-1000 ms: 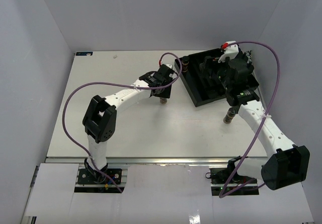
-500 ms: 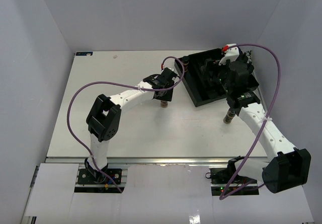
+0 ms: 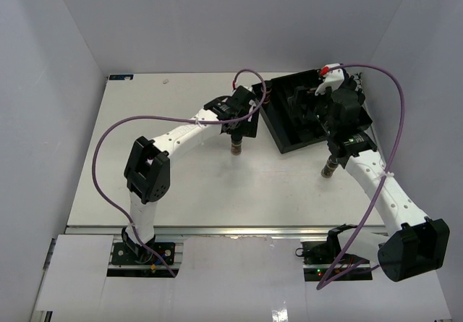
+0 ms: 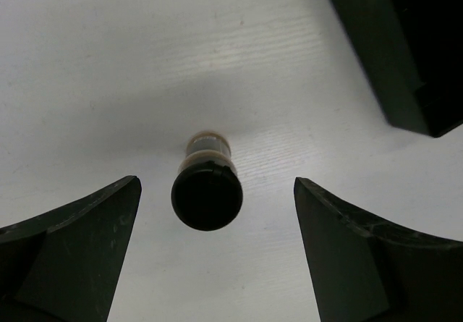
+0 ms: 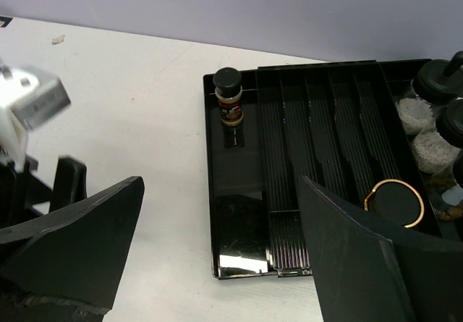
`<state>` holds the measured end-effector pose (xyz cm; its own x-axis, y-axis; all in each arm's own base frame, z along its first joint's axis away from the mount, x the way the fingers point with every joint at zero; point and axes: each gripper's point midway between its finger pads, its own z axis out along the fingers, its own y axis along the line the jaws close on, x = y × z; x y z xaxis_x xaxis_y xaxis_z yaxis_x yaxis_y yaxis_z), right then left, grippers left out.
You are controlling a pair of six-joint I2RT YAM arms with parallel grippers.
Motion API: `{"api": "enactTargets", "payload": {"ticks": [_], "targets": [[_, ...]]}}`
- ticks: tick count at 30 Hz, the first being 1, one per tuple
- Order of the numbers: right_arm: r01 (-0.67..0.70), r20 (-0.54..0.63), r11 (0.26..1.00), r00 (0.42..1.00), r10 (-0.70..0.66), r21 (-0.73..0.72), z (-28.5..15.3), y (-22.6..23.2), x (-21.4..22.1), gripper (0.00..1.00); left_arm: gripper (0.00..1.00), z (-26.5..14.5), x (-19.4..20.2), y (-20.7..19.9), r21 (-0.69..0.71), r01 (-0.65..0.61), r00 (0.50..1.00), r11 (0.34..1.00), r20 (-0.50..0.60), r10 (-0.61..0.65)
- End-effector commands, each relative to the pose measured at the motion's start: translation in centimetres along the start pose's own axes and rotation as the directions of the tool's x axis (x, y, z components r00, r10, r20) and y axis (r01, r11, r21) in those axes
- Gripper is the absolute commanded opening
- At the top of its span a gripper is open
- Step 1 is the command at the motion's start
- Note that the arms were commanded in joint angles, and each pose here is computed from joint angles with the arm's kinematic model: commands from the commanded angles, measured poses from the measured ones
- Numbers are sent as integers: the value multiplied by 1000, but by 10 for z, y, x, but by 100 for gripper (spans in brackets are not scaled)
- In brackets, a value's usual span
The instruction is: Organize the condiment bottles
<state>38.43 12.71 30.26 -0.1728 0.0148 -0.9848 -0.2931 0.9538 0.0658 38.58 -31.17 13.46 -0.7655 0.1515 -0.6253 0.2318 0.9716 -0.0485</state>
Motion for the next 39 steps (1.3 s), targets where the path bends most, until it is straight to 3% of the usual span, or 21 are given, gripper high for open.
{"api": "enactTargets", "payload": {"ticks": [1, 4, 8, 11, 17, 28, 39], "targets": [[4, 53, 995, 999, 2, -101, -11, 19, -26, 93, 98, -57, -62, 15, 39, 72, 987, 997, 140, -76], [-15, 37, 983, 999, 22, -181, -10, 36, -24, 93, 98, -65, -77, 64, 21, 181, 972, 983, 151, -182], [-22, -11, 964, 1000, 20, -263, 0, 65, -19, 92, 98, -63, -66, 144, -30, 335, 934, 942, 139, -328], [-26, -95, 950, 995, -5, -312, 12, 91, 5, 93, 98, -62, -39, 205, -57, 458, 886, 887, 105, -451], [-27, -237, 907, 968, -81, -420, 36, 153, 61, 92, 98, -96, -12, 278, 16, 611, 777, 792, 179, -603], [-7, -424, 878, 878, -224, -479, 64, 205, 150, 90, 98, -102, 4, 283, 8, 583, 798, 813, 181, -574], [61, -494, 892, 814, -304, -449, 73, 208, 191, 87, 98, -102, 5, 288, -5, 580, 799, 815, 200, -567]]}}
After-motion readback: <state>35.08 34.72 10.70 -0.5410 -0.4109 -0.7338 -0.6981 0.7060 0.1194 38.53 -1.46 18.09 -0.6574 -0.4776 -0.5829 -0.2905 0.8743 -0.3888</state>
